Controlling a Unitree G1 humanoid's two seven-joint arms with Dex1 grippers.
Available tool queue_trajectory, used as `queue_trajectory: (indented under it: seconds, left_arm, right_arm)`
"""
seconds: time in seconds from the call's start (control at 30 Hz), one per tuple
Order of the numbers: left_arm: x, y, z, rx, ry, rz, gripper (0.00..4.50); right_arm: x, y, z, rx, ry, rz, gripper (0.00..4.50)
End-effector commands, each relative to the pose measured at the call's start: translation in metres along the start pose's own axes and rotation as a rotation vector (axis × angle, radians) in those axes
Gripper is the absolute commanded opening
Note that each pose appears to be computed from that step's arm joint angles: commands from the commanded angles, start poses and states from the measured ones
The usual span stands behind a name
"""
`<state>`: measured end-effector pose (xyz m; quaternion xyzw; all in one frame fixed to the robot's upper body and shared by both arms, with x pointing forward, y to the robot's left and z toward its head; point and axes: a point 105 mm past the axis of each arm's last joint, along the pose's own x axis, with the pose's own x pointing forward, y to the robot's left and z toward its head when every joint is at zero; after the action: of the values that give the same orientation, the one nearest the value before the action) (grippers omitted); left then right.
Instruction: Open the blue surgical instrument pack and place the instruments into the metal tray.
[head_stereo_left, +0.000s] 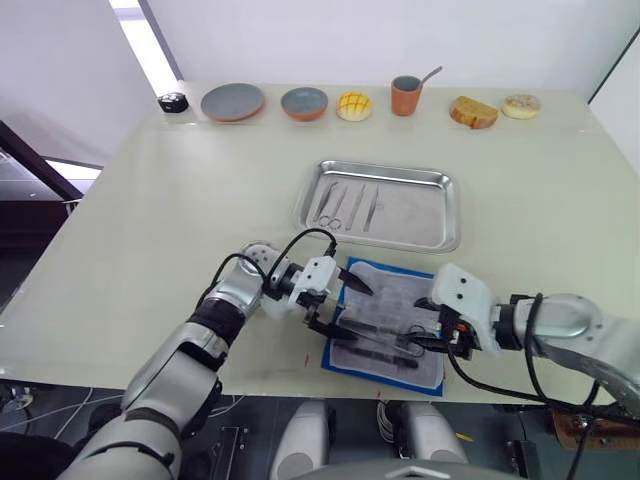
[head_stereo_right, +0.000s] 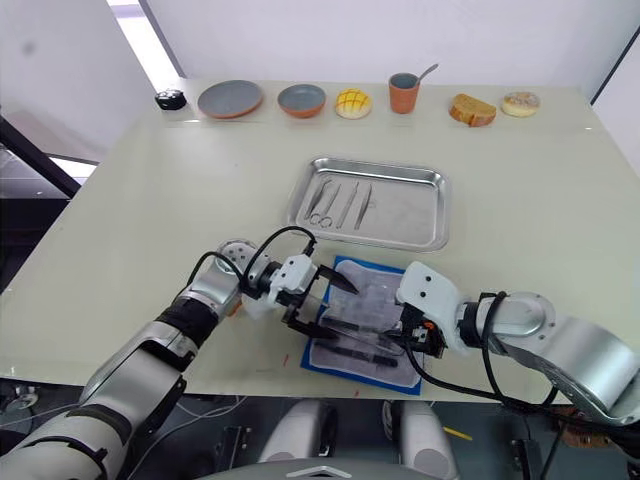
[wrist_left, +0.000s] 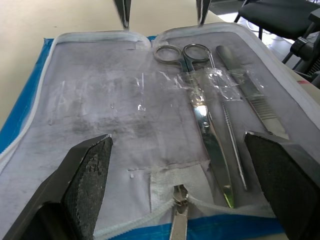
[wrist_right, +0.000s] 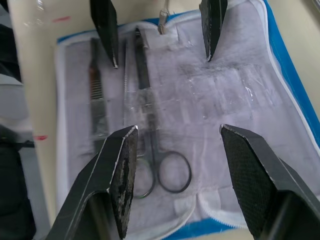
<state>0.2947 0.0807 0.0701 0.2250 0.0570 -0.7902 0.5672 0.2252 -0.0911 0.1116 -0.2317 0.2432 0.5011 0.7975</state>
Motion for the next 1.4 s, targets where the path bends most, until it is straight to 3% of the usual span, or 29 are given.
queue_trajectory:
  seconds: [0.03,0.33,0.37,0.43,0.67,1.1,1.17,1.27,1.4]
  left_arm:
    - [0.001,-0.016,-0.022,-0.1,0.061,-0.072,4.5]
    - [-0.002,-0.019,-0.024,-0.1,0.068,-0.069,4.5]
    - [-0.002,-0.02,-0.025,-0.101,0.07,-0.069,4.5]
    - [-0.003,-0.021,-0.025,-0.102,0.073,-0.07,4.5]
    - [-0.006,-0.02,-0.027,-0.103,0.089,-0.072,4.5]
    - [-0.012,-0.026,-0.037,-0.115,0.106,-0.056,4.5]
    - [-0.013,-0.026,-0.037,-0.116,0.108,-0.053,4.5]
    - [-0.013,-0.026,-0.036,-0.115,0.105,-0.053,4.5]
    - [-0.011,-0.024,-0.035,-0.115,0.102,-0.056,4.5]
  right_arm:
    - [0.003,0.001,0.004,-0.032,-0.002,0.002,2.73]
    - [0.014,0.007,-0.004,-0.034,0.034,0.014,2.73]
    - [0.015,0.007,-0.006,-0.033,0.041,0.009,2.29]
    - [0.017,0.008,-0.007,-0.029,0.038,-0.005,2.02]
    - [0.021,0.011,-0.012,-0.035,0.058,-0.018,2.02]
    - [0.032,0.024,-0.034,-0.075,0.216,-0.034,2.02]
    - [0.034,0.026,-0.036,-0.071,0.239,-0.027,1.57]
    - [0.036,0.029,-0.038,-0.045,0.252,-0.009,0.4]
    - [0.033,0.024,-0.034,-0.073,0.245,-0.02,0.05]
